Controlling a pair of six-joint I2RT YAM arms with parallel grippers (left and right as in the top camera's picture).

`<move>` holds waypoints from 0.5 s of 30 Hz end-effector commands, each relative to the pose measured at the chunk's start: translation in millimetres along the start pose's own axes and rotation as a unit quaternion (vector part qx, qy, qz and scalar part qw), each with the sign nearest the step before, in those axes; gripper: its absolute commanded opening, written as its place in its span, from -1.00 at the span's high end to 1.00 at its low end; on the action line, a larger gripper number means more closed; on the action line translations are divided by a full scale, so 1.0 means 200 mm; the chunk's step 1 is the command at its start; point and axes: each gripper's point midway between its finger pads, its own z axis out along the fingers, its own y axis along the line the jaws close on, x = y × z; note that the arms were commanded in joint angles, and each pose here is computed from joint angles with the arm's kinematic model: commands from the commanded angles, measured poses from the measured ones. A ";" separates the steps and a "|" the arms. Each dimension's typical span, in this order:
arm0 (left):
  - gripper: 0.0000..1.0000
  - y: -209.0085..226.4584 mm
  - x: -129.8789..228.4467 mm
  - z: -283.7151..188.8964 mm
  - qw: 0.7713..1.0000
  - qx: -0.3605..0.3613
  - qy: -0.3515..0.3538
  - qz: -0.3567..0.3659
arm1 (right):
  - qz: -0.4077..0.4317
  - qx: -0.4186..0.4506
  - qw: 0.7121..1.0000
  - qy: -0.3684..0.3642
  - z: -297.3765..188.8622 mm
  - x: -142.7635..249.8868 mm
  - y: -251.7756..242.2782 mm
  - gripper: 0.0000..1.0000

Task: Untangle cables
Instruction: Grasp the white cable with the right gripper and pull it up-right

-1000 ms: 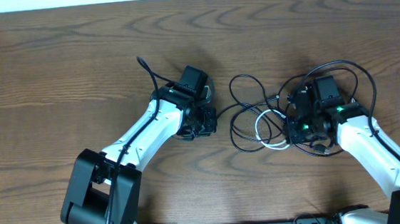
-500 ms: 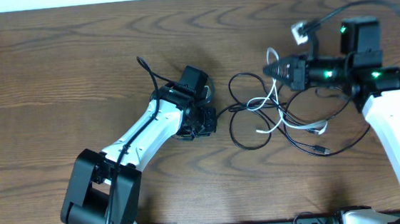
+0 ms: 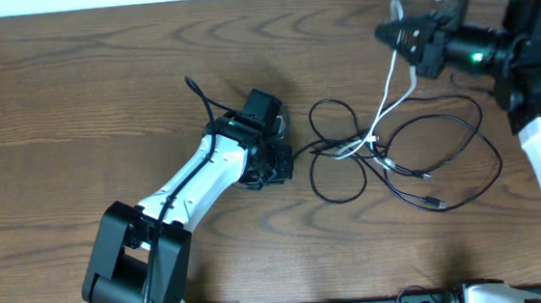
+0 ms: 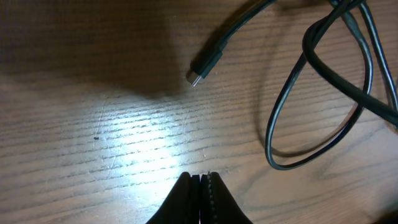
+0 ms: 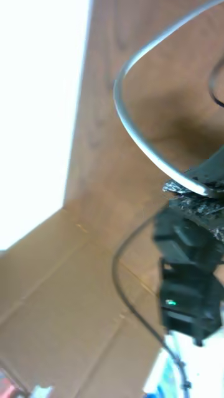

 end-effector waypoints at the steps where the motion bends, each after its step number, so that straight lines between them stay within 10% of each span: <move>1: 0.85 0.00 -0.01 -0.02 1.000 -0.004 -0.009 0.011 | -0.011 0.074 0.995 -0.066 -0.12 -0.23 -0.03 0.98; 10: 0.85 0.02 -0.02 -0.02 1.000 -0.018 -0.013 0.011 | 0.003 0.409 0.898 -0.163 -0.56 -0.40 -0.56 0.98; 15: 0.85 0.04 -0.01 -0.02 1.000 -0.027 -0.011 0.009 | -0.015 0.442 0.858 -0.261 -0.82 -0.64 -0.54 0.98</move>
